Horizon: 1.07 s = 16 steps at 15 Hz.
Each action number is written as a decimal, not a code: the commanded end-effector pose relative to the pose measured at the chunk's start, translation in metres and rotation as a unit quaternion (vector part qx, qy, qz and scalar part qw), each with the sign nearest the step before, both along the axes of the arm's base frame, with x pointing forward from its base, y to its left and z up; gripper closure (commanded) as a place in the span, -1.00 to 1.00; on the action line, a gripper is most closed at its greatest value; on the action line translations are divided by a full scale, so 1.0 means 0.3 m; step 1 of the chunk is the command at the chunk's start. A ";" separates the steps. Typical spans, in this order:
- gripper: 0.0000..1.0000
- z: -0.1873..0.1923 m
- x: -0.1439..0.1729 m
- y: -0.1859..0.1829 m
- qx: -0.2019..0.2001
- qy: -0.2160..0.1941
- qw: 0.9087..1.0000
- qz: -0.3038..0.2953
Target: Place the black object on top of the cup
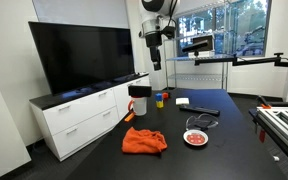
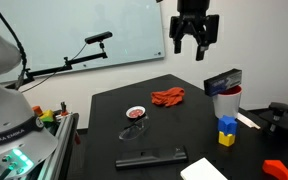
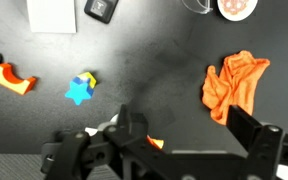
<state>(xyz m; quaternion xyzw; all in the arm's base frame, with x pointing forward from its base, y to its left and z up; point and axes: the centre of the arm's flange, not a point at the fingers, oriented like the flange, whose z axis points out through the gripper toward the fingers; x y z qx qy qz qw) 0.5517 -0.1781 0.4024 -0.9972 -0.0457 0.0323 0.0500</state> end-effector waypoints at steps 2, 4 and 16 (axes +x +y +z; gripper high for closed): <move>-1.00 -0.002 -0.104 0.011 0.016 -0.002 0.999 0.029; -1.00 -0.032 -0.122 0.019 0.015 0.002 0.999 0.031; -1.00 -0.171 -0.163 0.036 -0.016 -0.029 0.999 0.024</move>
